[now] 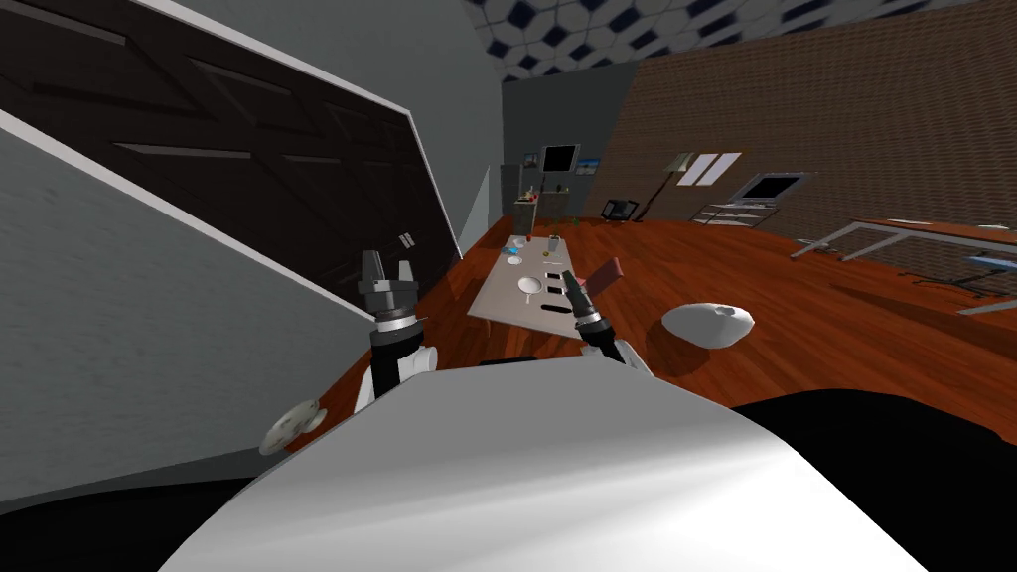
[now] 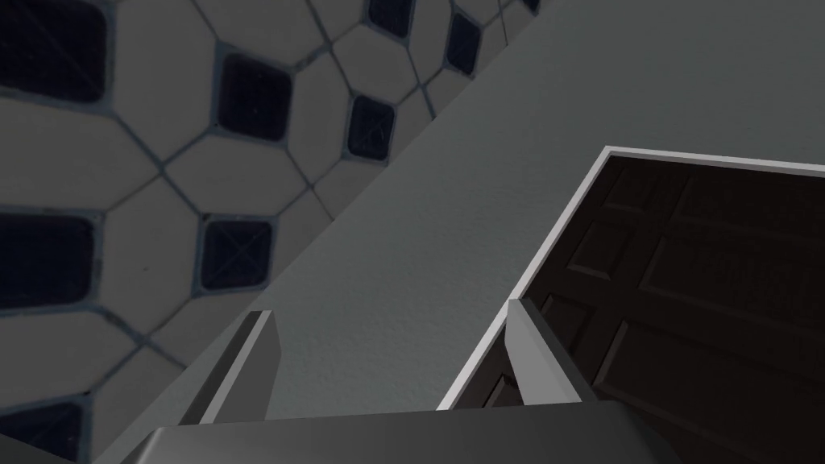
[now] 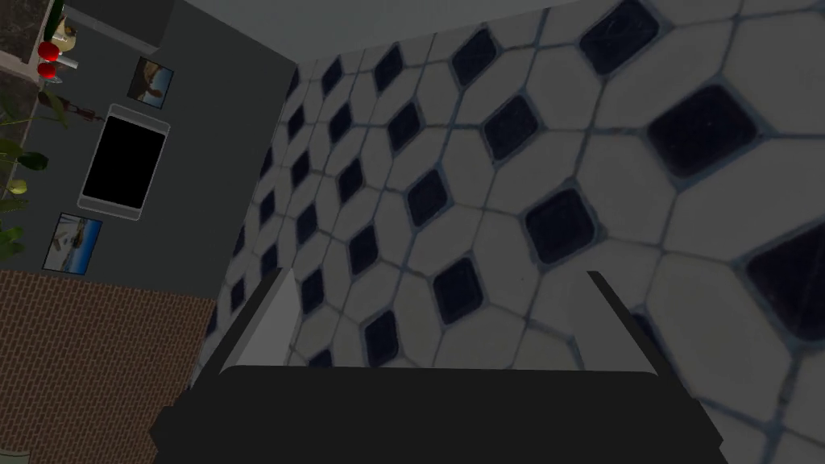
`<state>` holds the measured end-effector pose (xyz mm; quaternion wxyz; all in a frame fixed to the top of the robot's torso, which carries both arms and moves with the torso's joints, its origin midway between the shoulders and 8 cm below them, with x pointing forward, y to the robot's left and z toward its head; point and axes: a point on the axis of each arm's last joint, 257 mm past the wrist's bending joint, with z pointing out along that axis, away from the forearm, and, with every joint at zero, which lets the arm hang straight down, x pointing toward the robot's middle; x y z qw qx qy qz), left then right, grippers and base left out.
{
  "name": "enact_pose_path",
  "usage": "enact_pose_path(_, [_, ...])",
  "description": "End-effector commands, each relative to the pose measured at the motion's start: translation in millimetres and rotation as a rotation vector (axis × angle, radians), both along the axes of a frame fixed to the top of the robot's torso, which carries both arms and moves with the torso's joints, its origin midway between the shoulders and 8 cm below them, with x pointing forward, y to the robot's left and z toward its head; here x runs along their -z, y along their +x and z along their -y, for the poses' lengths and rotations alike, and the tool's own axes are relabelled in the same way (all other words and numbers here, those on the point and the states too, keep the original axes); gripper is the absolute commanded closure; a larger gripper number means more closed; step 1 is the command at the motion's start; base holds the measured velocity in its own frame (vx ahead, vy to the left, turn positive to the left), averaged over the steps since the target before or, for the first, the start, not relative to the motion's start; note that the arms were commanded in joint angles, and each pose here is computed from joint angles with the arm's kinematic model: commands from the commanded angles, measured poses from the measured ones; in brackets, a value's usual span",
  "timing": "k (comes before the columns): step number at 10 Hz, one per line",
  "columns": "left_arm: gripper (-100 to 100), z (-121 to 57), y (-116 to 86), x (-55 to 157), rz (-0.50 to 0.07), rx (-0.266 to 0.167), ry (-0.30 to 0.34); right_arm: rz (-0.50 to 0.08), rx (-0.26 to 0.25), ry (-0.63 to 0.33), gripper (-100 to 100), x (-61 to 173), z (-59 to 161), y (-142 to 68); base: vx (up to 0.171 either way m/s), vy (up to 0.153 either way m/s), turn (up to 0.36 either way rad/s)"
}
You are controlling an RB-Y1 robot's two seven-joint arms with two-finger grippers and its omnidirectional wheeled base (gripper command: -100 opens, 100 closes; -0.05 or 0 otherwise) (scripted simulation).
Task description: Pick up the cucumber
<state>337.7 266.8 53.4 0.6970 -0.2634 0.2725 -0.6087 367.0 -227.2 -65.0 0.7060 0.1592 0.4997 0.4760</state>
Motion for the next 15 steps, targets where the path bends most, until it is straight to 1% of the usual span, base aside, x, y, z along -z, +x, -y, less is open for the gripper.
enact_pose_path(1, [0, 0.0, 0, 0, 0.0, 0.0, 0.0, -0.043, -0.002, -0.03, -100, 20, -1, 5, -0.013, 0.037, 0.108])
enact_pose_path(2, [0, 0.0, 0, 0, 0.0, 0.0, 0.0, -0.103, -0.012, -0.091, -100, 46, -2, 7, -0.018, 0.037, 0.227])
enact_pose_path(3, [0, 0.0, 0, 0, 0.0, 0.0, 0.0, -0.115, -0.008, -0.091, -100, 52, 0, 8, -0.012, 0.03, 0.097])
enact_pose_path(4, [0, 0.0, 0, 0, 0.0, 0.0, 0.0, -0.17, -0.02, -0.155, -100, 77, -1, 8, -0.013, 0.049, 0.229])
enact_pose_path(5, [0, 0.0, 0, 0, 0.0, 0.0, 0.0, -0.188, -0.015, -0.156, -100, 86, 3, 9, -0.01, 0.035, 0.094])
enact_pose_path(7, [0, 0.0, 0, 0, 0.0, 0.0, 0.0, -0.309, -0.029, -0.274, -100, 143, 8, 5, -0.007, 0.046, 0.256])
enact_pose_path(8, [0, 0.0, 0, 0, 0.0, 0.0, 0.0, -0.341, -0.026, -0.293, -100, 158, 15, 4, -0.005, 0.029, 0.139])
enact_pose_path(9, [0, -0.1, 0, 0, 0.0, 0.0, 0.0, -0.395, -0.035, -0.359, -100, 184, 20, -1, -0.009, 0.032, 0.288])
enact_pose_path(10, [0, 0.0, 0, 0, 0.0, 0.0, 0.0, -0.417, -0.03, -0.364, -100, 194, 25, -3, -0.01, 0.024, 0.109])
enact_pose_path(11, [0, -0.1, 0, 0, 0.0, 0.0, 0.0, -0.474, -0.038, -0.426, -100, 221, 31, -10, -0.014, 0.035, 0.24])
enact_pose_path(12, [0, 0.0, 0, 0, 0.0, 0.0, 0.0, -0.492, -0.035, -0.436, -100, 229, 36, -12, -0.009, 0.022, 0.102])
enact_pose_path(13, [0, -0.1, 0, 0, 0.0, 0.0, 0.0, -0.493, -0.035, -0.436, -100, 230, 37, -12, -0.001, 0.011, -0.041])
enact_pose_path(14, [0, -0.1, 0, 0, 0.0, 0.0, 0.0, -0.548, -0.045, -0.506, -100, 256, 46, -20, -0.005, 0.026, 0.277])
enact_pose_path(15, [0, 0.0, 0, 0, 0.0, 0.0, 0.0, -0.568, -0.04, -0.508, -100, 264, 51, -23, -0.004, 0.018, 0.145])
